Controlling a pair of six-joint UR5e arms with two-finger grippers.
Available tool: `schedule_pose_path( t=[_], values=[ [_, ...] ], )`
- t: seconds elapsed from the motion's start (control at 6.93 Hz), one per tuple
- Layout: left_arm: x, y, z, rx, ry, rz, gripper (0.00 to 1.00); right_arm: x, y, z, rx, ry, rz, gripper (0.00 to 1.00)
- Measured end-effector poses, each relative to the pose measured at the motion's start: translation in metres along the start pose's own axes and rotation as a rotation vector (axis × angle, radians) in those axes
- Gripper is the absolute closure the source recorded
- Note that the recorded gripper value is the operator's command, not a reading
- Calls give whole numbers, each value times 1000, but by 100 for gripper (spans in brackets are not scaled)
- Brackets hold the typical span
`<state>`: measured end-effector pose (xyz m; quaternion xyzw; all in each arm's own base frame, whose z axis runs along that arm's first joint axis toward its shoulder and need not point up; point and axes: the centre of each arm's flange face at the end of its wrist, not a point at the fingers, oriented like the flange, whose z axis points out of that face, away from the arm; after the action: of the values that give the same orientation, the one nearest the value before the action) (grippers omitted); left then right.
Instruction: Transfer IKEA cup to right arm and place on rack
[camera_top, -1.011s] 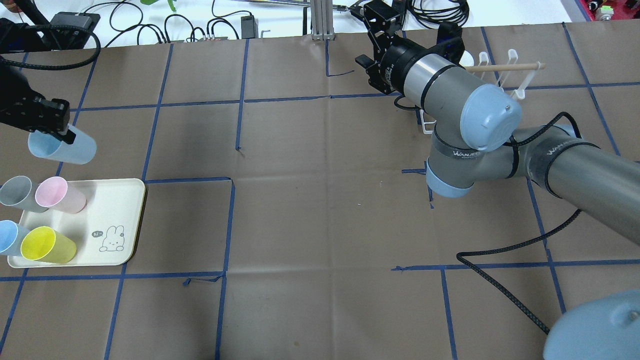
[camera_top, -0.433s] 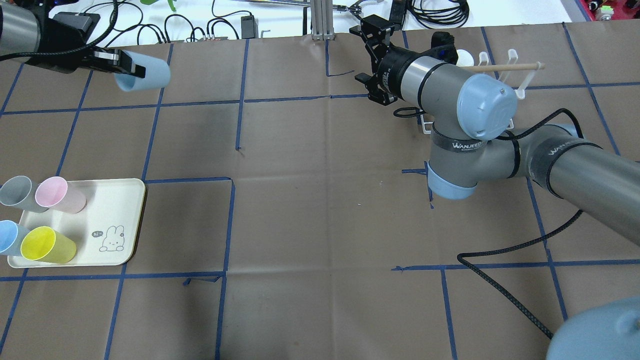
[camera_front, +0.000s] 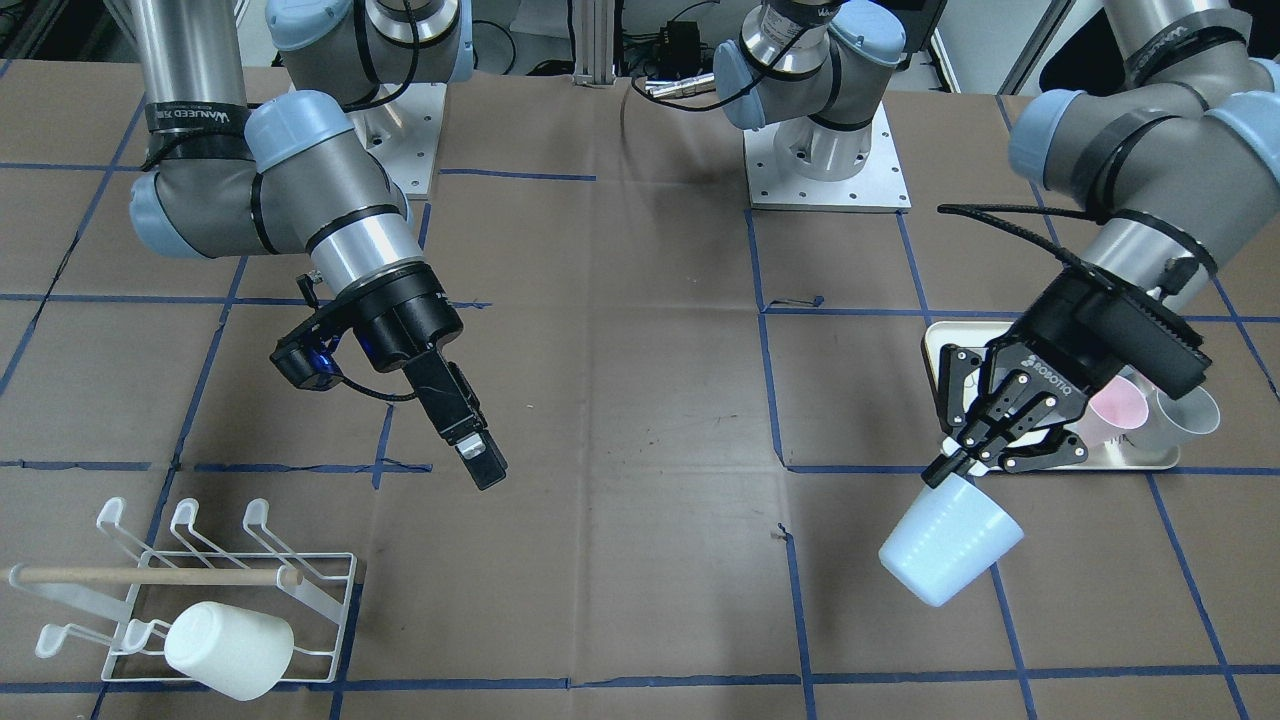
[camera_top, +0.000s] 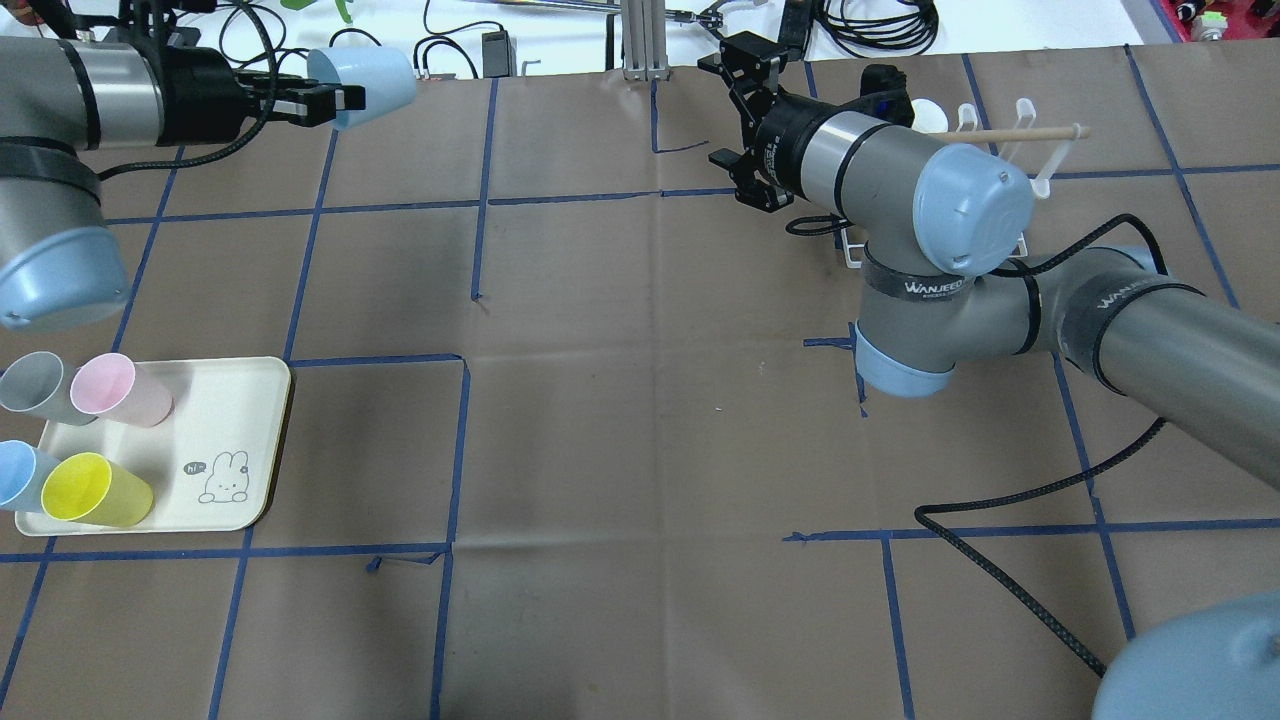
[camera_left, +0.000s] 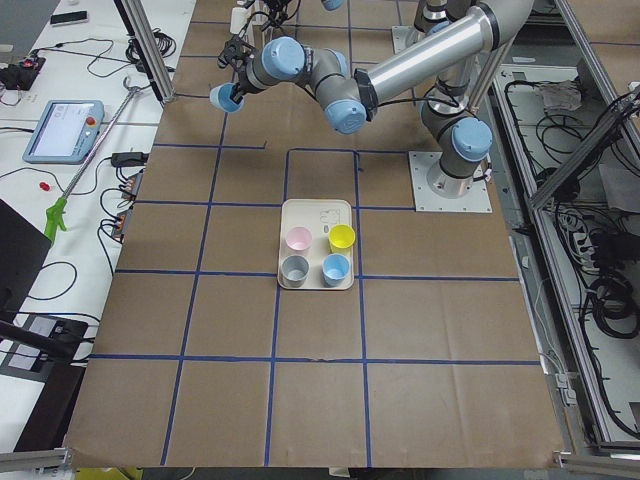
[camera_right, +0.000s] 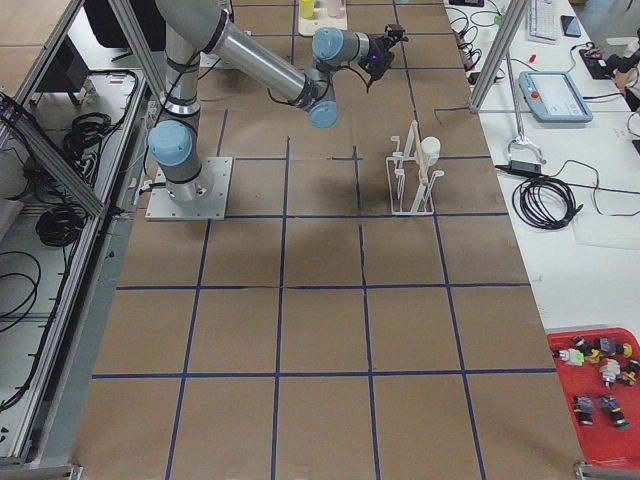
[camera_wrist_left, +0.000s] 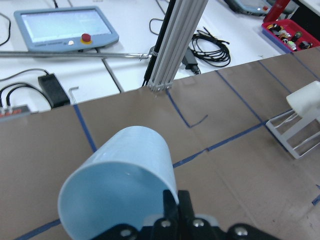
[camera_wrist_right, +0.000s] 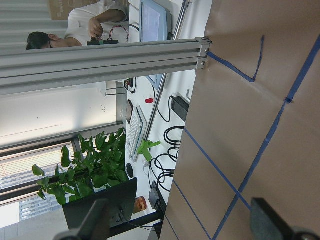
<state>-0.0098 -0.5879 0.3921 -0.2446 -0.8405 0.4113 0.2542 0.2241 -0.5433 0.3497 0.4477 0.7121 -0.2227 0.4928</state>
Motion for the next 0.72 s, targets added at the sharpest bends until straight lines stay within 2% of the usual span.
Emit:
schedule_pose_path(
  t=[0.29,0.43,0.72],
  values=[
    [19,20,47,122,105,119,100,-2,0,-1,9,-8,-7,0],
    [34,23,67,155,152,141,100,-3,0,-3,12,-19,-14,0],
    [77,19,84,214,183,115,100,-6,3,-8,20,-72,-37,0]
  ],
)
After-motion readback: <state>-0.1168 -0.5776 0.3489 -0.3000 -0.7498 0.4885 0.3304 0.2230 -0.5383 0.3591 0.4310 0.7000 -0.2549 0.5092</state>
